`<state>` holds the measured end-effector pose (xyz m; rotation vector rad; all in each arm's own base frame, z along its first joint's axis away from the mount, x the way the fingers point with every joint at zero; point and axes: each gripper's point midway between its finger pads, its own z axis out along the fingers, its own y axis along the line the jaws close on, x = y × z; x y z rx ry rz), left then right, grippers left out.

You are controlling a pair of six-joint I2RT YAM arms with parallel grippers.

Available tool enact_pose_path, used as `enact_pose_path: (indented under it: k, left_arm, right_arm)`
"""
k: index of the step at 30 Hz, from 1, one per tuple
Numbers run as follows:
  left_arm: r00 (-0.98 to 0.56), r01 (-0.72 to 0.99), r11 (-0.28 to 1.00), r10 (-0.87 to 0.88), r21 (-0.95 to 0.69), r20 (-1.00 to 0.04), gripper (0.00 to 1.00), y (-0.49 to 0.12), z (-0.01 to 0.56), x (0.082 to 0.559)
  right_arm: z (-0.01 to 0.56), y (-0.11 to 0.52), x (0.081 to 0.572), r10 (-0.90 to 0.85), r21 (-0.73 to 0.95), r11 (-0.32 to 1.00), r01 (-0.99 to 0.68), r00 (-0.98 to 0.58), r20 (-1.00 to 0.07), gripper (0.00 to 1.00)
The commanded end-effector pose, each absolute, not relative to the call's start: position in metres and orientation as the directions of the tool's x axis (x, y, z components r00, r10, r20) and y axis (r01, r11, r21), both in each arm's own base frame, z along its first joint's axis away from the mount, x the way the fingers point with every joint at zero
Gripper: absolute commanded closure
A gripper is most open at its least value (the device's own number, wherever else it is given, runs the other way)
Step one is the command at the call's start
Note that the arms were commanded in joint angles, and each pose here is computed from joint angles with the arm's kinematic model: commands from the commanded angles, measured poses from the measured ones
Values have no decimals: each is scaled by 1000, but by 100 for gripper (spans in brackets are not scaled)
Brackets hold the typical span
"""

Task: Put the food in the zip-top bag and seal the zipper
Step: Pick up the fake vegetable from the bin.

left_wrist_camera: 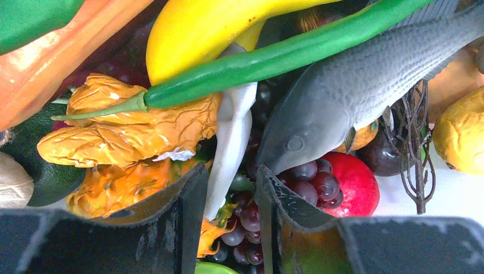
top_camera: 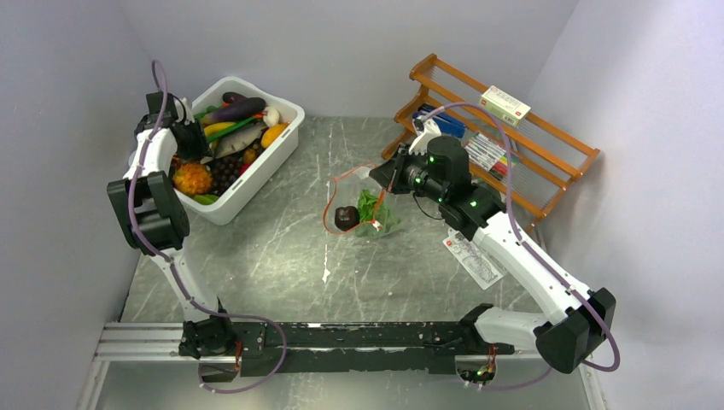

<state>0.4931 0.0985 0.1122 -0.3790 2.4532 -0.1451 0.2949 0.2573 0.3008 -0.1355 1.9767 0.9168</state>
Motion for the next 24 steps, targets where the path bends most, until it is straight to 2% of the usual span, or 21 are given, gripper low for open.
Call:
enact_pose_path:
  k: [1,3,8,10,15,16,24]
  left_arm:
    - [-791,-187,959,-275,-212,-547,61,89,102,494]
    - [-808,-180,960,-269,-216,-524,61,84,96,493]
    - [-820,-177,968,-244,-177,-517,52,79,93,493]
    - [-814,-187,969,-245,-161,-527,60,82,96,494]
    - [-770,-184,972,-236,-147,-592,90,83,120,497]
    - [-764,-180,972,-234,-149,-602,93,82,125,497]
    - [-721,-177,973,-232,-151,-652,93,66,162,492]
  right_arm:
    - [329,258,296,297,550,690,-470,-510,-808,100]
    - [328,257,296,298,552,690,-469,-511,-806,100]
    - [327,259,296,296,554,687,-470,-516,-804,100]
    - [328,259,296,298,554,687,-470,-513,-805,100]
    - [329,258,296,296,550,690,-470,-510,-807,100]
    - [330,258,296,297,551,688,-472,-510,-808,100]
    - [335,258,295,302,554,684,-475,-506,-808,100]
